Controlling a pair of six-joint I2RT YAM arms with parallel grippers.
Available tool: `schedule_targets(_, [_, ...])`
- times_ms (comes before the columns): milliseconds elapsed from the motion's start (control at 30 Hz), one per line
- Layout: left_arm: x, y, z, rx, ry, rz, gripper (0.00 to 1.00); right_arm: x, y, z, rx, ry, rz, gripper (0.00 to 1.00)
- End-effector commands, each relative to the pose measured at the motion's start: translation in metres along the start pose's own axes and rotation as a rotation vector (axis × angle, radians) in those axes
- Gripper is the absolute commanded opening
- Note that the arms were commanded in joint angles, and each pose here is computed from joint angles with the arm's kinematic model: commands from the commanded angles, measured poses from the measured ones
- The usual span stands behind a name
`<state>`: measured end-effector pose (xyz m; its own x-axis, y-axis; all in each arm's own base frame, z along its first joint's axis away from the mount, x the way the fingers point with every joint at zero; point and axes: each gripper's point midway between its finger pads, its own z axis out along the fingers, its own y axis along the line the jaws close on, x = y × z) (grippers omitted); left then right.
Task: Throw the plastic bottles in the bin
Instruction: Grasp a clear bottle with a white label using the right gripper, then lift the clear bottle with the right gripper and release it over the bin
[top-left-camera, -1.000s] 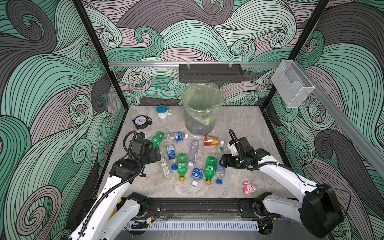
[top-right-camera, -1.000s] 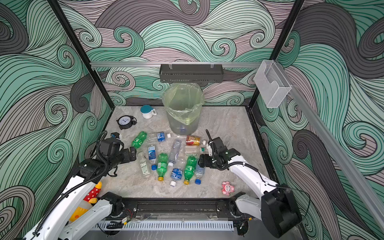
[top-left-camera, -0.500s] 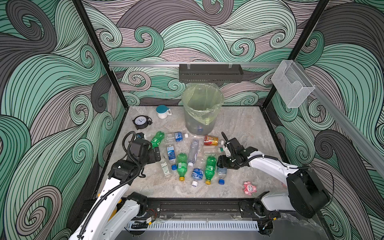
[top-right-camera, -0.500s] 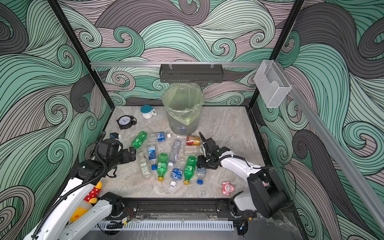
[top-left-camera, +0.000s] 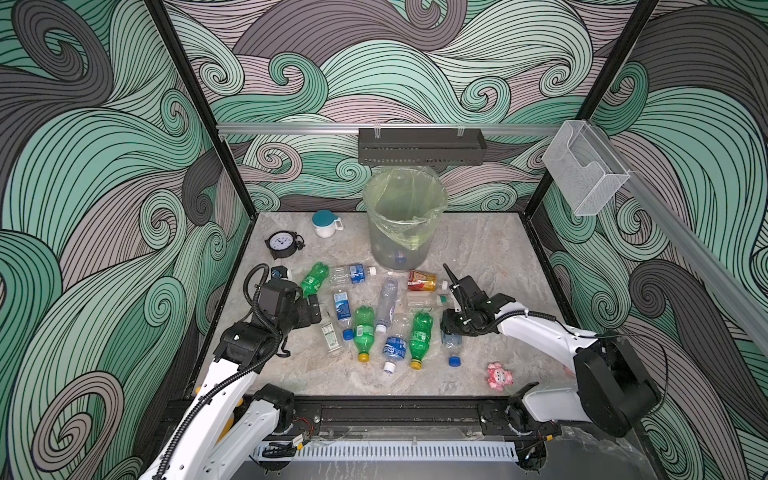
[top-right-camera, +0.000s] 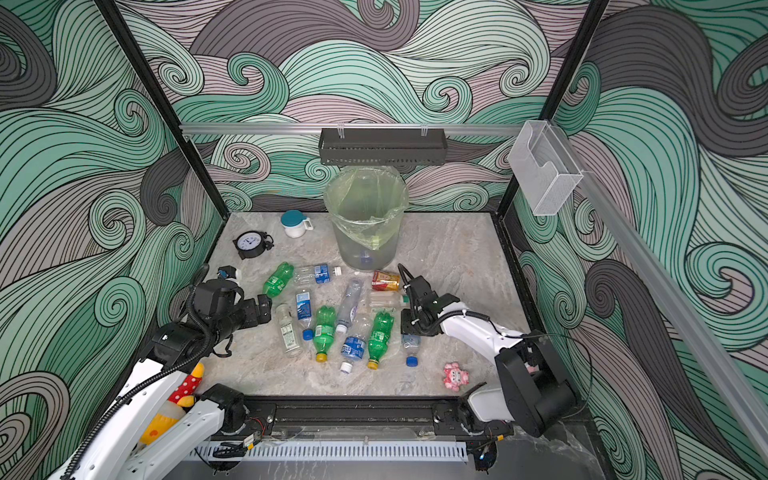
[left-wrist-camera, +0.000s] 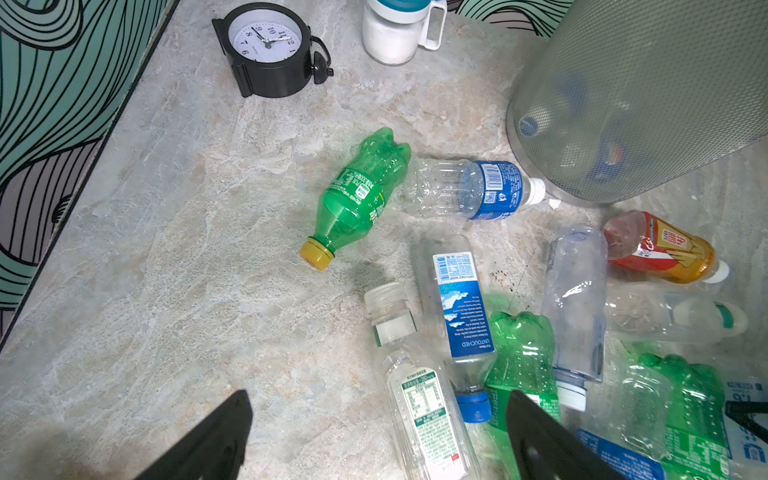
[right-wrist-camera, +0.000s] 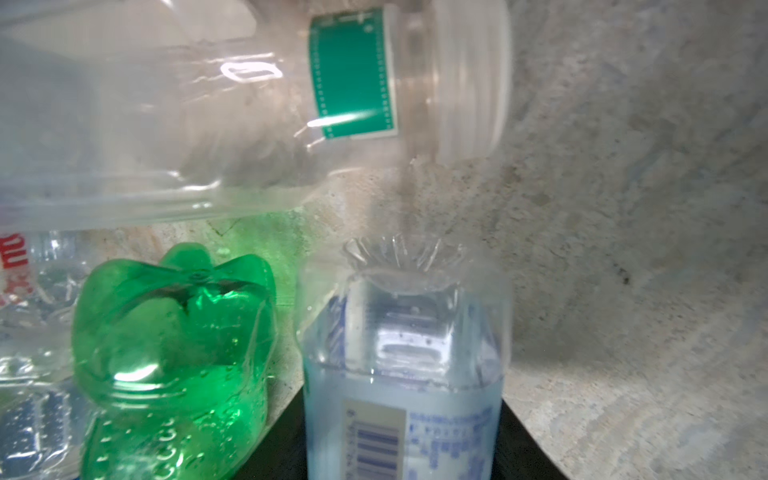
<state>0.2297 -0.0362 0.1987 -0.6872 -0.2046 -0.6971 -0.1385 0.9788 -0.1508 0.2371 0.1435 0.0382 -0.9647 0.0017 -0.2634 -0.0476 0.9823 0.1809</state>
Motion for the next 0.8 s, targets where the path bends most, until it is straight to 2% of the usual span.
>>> schedule_targets(0, [0.004,0.004,0.0,-0.013,0.02,-0.007,0.97,0.012,-0.024,-0.007,0.112,0.014,0.003,0.48])
schedule_targets(333, [0.003,0.003,0.0,-0.01,0.017,-0.007,0.97,-0.015,-0.033,-0.067,0.155,-0.138,-0.009,0.43])
schedule_targets(600, [0.001,0.002,0.004,-0.016,0.02,-0.011,0.96,-0.036,-0.035,-0.117,0.082,-0.321,0.022,0.37])
schedule_targets(767, [0.002,0.002,0.005,-0.019,0.022,-0.017,0.96,-0.041,-0.041,-0.13,0.04,-0.356,0.055,0.35])
